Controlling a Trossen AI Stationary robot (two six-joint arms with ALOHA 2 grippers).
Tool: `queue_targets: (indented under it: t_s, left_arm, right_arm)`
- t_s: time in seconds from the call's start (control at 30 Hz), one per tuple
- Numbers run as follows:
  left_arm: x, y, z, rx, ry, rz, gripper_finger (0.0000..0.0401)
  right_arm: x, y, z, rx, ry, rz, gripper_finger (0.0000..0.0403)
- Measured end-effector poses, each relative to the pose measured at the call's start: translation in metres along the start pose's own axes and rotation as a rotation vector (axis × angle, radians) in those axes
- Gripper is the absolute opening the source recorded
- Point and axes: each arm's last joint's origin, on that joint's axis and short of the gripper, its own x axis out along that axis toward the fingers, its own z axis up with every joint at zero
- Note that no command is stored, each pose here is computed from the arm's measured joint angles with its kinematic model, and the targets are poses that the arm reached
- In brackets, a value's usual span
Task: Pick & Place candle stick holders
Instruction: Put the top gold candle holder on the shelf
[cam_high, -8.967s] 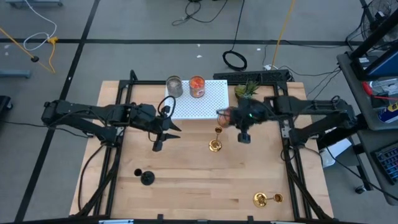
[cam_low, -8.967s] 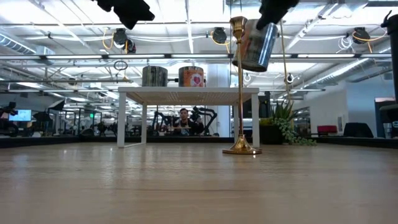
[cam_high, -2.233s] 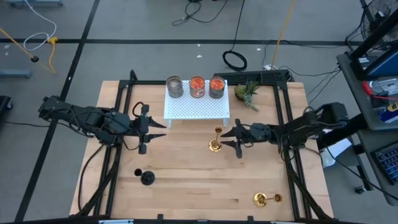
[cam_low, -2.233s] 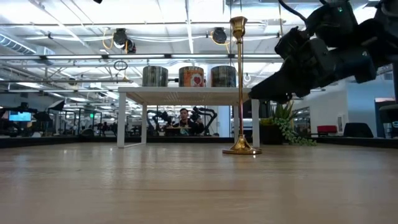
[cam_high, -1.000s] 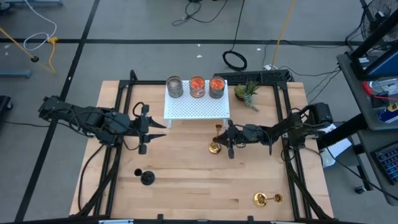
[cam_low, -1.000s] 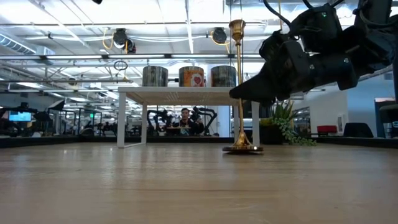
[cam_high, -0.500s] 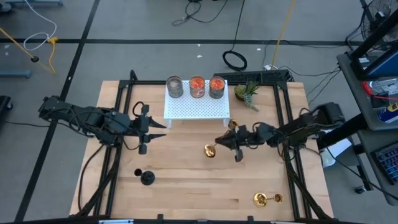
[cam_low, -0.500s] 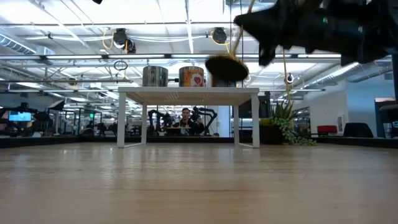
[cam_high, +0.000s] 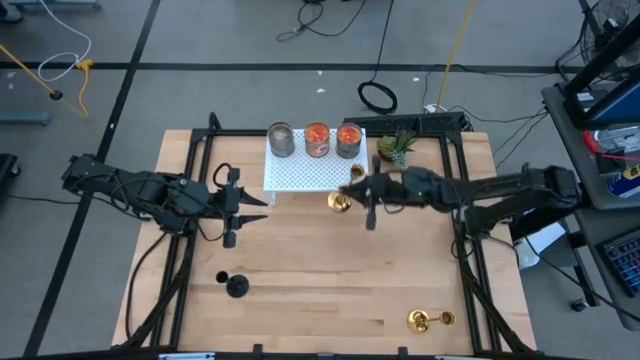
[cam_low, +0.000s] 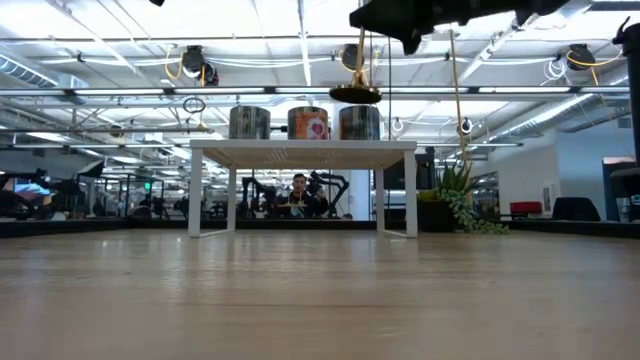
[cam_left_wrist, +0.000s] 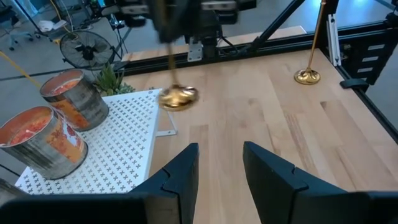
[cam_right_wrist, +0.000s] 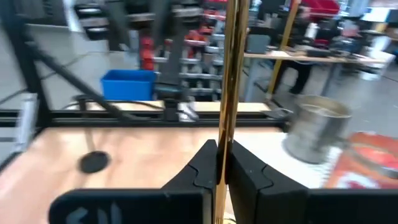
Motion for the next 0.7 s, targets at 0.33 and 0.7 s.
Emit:
queue_targets:
  t_s: [0.33,0.7]
  left_arm:
    - [0.000,0.000,0.000,0.000,0.000,0.000,0.0134]
    - [0.000,0.000,-0.001,0.003,0.006,0.000,0.0134]
  right_arm:
    - [0.002,-0.054,-0.005,0.081,0.040,-0.197,0.0014]
    - [0.000,-0.065,-0.024,0.124,0.129,-0.243,0.0013]
